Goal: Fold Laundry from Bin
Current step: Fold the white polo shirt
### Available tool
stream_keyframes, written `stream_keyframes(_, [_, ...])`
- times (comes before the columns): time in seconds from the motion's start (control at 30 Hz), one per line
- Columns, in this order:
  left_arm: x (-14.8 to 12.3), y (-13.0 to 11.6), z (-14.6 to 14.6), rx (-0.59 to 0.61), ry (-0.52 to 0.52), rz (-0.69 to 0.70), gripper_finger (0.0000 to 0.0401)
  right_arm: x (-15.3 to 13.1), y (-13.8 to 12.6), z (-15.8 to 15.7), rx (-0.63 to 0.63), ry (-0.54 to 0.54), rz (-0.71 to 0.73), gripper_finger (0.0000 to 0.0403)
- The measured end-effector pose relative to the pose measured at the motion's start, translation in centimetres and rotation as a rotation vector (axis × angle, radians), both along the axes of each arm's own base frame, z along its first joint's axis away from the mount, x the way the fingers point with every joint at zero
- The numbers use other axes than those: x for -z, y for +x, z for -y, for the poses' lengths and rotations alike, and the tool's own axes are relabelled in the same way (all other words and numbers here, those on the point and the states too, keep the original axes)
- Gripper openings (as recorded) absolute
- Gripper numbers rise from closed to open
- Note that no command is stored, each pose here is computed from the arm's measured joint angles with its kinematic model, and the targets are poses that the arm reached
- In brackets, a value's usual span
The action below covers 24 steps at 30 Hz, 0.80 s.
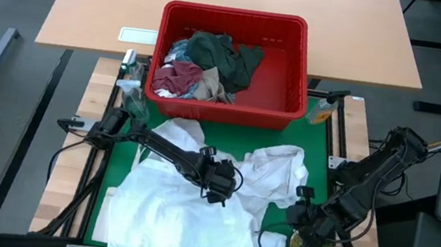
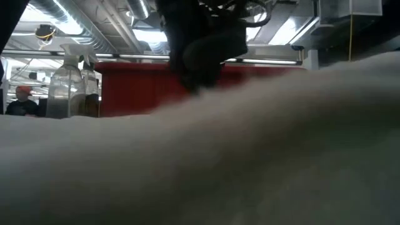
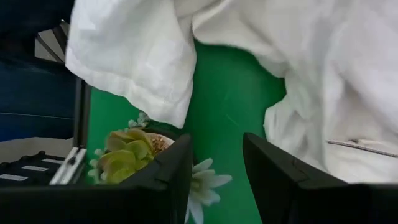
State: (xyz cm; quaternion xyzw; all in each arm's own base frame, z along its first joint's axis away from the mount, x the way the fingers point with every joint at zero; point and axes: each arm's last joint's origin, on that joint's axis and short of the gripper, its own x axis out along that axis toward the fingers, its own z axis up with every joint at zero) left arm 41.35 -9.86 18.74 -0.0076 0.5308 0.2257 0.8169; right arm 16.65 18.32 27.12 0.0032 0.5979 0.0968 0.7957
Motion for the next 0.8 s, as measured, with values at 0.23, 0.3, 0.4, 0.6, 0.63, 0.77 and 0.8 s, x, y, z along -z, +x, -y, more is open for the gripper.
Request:
stream_keyframes(0.23, [0.0, -0.2, 0.6, 0.014, 0.002, -0.008, 0.0, 4.2, 0.3, 0.7, -0.02, -0.103, 0.109, 0.0144])
stream_keyframes(0.3, [0.0, -0.2, 0.6, 0.015, 0.002, -0.008, 0.0, 5.1, 0.4, 1.3, 0.011, -0.152, 0.12, 0.0144])
stream_keyframes(0.4, [0.0, -0.2, 0.6, 0.014, 0.002, -0.006, 0.0, 5.8, 0.8, 2.3, 0.075, -0.186, 0.123, 0.0144])
stream_keyframes(0.6, [0.0, -0.1, 0.6, 0.014, -0.002, 0.009, 0.0, 6.2, 1.6, 2.5, 0.02, -0.137, 0.141, 0.0144])
stream_keyframes(0.63, [0.0, -0.1, 0.6, 0.014, -0.003, 0.011, 0.0, 6.2, 1.8, 2.3, -0.02, -0.123, 0.159, 0.0144])
stream_keyframes(0.77, [0.0, 0.0, 0.6, 0.014, -0.003, 0.012, 0.0, 6.1, 2.4, 1.4, -0.134, -0.018, 0.225, 0.0144])
stream_keyframes(0.8, [0.0, 0.0, 0.6, 0.014, -0.003, 0.012, 0.0, 6.0, 2.5, 1.2, -0.15, 0.005, 0.245, 0.0144])
